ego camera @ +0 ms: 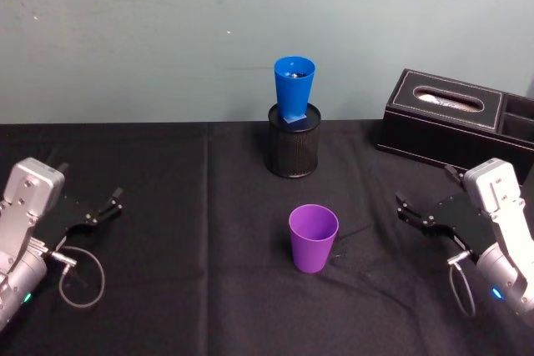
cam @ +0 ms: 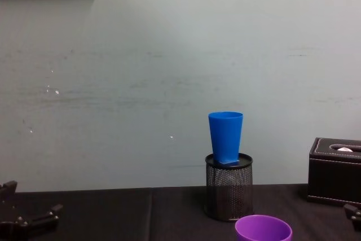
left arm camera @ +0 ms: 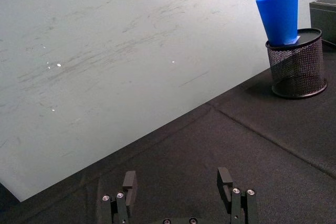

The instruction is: Pick up one cup with a gripper and tap it against the other cup.

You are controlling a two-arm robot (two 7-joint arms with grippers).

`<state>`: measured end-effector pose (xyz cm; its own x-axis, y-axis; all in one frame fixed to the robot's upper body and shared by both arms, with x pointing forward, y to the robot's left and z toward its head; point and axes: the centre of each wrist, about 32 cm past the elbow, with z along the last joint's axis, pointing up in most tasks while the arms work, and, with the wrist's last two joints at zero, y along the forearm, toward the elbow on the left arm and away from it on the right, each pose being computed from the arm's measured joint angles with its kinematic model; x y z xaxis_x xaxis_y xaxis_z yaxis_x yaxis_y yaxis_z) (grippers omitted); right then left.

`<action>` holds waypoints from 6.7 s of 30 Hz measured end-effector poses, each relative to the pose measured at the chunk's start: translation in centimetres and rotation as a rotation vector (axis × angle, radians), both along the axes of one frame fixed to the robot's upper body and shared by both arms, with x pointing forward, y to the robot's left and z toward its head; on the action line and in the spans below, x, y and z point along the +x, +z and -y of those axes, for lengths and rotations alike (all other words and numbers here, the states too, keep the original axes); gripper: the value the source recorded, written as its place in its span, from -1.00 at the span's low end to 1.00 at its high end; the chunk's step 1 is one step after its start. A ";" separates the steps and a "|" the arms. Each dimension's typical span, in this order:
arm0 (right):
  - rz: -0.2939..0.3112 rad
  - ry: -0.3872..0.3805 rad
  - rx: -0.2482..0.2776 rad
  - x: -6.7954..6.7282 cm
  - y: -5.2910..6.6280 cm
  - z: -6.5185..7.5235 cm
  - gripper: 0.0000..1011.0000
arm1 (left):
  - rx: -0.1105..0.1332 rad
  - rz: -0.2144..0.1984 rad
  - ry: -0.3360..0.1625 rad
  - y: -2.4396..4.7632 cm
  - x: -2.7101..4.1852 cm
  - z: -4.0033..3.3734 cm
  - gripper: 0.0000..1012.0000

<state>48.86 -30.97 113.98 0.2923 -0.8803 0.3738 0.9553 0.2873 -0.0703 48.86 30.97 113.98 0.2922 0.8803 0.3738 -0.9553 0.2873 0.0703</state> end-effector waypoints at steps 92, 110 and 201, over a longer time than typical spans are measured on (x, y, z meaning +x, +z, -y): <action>-0.006 0.089 0.028 -0.9 0.5 1.3 0.98 | 0.000 0.000 0.000 0.00 0.00 0.00 0.98; -0.113 0.483 0.078 -4.1 -0.1 4.1 0.98 | 0.000 0.000 0.000 0.00 0.00 0.00 0.98; -0.226 0.520 0.227 2.2 -1.3 -4.8 0.98 | 0.000 0.000 0.000 0.00 0.00 0.00 0.98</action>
